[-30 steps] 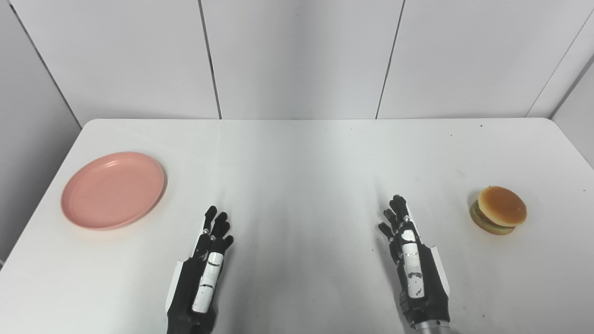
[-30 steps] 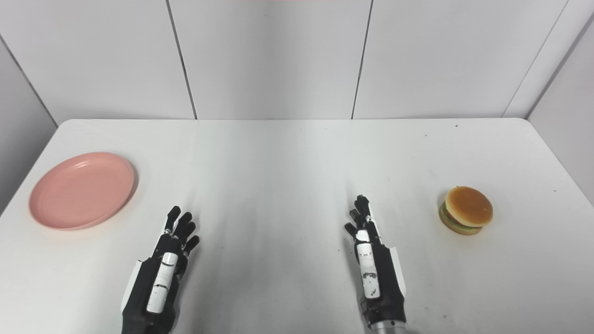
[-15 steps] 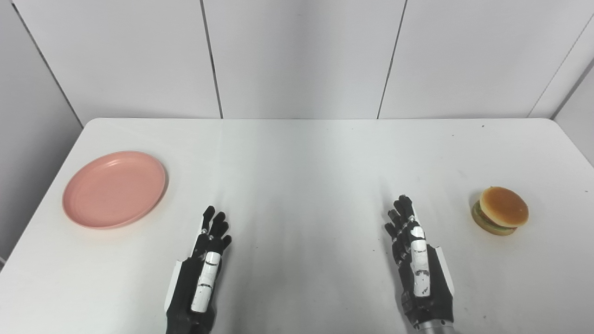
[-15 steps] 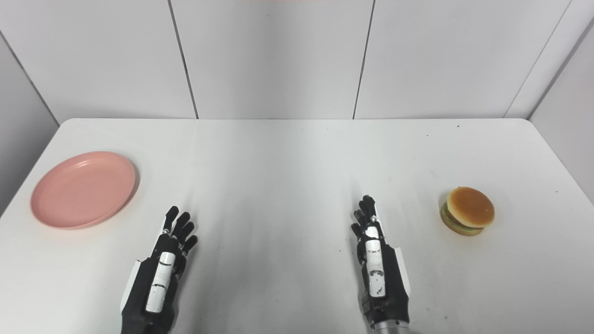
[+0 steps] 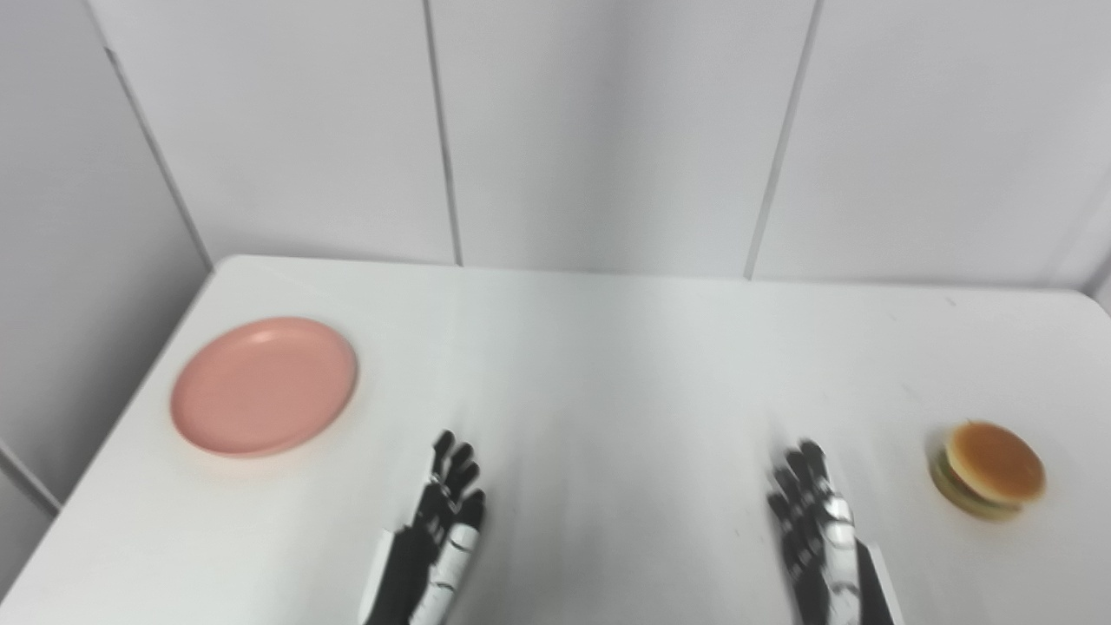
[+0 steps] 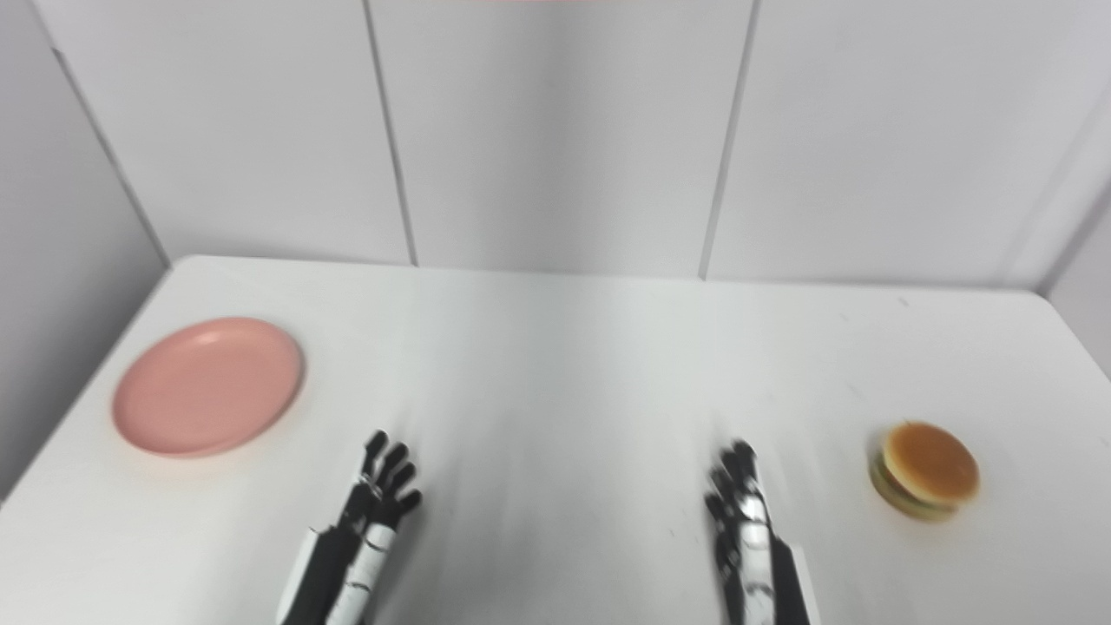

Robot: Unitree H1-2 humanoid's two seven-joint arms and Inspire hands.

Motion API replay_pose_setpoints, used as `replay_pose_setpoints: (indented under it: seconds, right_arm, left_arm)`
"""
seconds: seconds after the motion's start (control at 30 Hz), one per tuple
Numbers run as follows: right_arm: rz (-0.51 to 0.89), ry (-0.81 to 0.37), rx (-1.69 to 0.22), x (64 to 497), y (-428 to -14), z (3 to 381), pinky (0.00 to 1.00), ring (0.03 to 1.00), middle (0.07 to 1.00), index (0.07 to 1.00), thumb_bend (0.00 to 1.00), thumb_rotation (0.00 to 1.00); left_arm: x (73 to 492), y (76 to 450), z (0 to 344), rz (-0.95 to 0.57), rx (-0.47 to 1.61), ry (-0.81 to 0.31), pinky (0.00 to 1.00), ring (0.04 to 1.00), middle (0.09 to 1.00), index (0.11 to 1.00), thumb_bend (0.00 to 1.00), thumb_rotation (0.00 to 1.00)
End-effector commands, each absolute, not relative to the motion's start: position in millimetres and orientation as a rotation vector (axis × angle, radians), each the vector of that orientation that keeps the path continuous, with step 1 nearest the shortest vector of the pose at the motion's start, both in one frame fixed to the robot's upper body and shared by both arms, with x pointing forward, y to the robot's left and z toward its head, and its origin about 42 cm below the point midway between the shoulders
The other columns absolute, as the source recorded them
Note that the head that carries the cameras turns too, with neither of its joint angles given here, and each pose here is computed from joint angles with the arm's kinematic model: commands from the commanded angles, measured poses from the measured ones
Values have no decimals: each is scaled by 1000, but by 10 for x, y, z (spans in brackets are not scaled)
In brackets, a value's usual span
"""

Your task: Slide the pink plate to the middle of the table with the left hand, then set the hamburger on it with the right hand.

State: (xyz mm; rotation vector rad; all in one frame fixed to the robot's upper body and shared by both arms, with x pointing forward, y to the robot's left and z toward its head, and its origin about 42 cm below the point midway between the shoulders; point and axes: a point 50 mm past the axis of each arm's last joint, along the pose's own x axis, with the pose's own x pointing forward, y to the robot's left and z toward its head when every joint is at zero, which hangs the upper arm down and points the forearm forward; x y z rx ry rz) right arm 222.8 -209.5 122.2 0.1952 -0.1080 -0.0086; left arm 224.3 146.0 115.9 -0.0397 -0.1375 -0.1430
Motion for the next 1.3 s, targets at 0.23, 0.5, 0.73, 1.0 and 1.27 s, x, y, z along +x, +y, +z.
replay_pose_setpoints:
  seconds: [0.23,0.5,0.73,1.0,1.27]
  right_arm:
    - [-6,3,150,1996,-2357,948,1000,1000,1000,1000,573,1000]
    - [-2,19,160,1979,-2320,959,1000,1000,1000,1000,526,1000]
    - [-14,8,152,2028,-2207,984,1000,1000,1000,1000,532,1000]
    - [-11,-2,136,2004,-2093,1071,961,983,1000,969,654,1000]
    - [-15,-11,125,1970,-2027,1139,918,965,989,957,693,1000]
  left_arm:
    - [2245,1424,1005,-139,-27,-136,894,965,976,1000,596,708]
    - [2233,1456,1000,-135,-17,-141,894,965,973,1000,608,715]
    - [2288,1566,1014,0,-26,-220,856,897,895,953,677,671]
    - [2421,1784,1434,27,-54,-378,820,859,855,853,707,760]
    - [2822,2211,2078,58,-23,-522,751,815,818,831,827,763]
